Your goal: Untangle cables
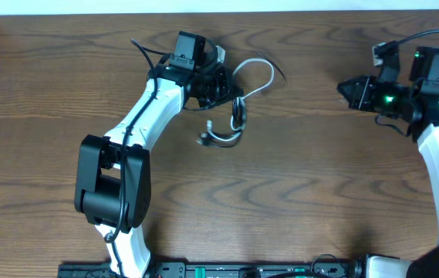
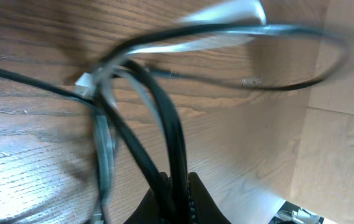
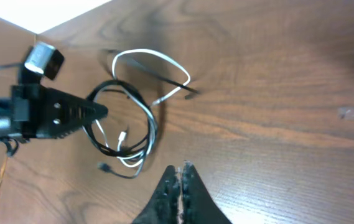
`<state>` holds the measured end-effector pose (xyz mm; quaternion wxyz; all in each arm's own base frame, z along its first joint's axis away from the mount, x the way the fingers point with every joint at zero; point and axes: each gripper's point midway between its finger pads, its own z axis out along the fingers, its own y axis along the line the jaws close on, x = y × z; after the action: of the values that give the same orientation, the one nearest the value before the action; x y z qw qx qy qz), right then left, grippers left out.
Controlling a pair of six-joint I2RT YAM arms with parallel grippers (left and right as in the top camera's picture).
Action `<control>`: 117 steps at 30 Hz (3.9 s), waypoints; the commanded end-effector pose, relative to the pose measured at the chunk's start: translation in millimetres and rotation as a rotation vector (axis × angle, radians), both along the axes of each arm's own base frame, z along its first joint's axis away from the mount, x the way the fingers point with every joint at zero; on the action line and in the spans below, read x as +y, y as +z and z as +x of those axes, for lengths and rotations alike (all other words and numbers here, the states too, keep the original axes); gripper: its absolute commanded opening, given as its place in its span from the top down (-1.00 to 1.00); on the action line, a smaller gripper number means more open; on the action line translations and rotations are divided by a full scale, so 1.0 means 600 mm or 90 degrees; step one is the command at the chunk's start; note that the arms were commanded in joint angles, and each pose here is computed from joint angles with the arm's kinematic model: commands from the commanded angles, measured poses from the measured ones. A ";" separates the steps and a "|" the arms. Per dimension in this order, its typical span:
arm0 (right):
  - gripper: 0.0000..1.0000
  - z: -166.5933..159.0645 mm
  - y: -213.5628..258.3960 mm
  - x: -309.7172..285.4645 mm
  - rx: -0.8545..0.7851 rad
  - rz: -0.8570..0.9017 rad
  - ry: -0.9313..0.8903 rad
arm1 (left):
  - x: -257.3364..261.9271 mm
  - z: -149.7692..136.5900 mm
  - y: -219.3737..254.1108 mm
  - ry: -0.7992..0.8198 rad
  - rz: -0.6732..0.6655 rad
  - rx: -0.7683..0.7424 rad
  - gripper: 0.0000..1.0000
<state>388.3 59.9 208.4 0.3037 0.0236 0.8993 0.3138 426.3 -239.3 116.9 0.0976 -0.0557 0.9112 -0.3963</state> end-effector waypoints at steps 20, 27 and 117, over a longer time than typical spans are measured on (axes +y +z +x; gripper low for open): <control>0.02 0.018 -0.148 0.187 0.083 -0.005 0.174 | -0.068 -0.015 0.125 -0.063 -0.255 0.042 0.85; 0.15 0.042 -0.154 0.183 0.074 -0.015 0.132 | -0.081 -0.018 0.163 -0.089 -0.318 0.049 0.85; 0.43 0.104 -0.162 0.299 -0.016 0.014 0.093 | -0.037 0.120 0.234 0.284 -0.471 0.213 0.85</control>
<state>443.9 241.4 118.1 0.2883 -0.0795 0.8806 0.3675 502.3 -261.6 240.8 0.0230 -0.3412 0.6898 -0.6382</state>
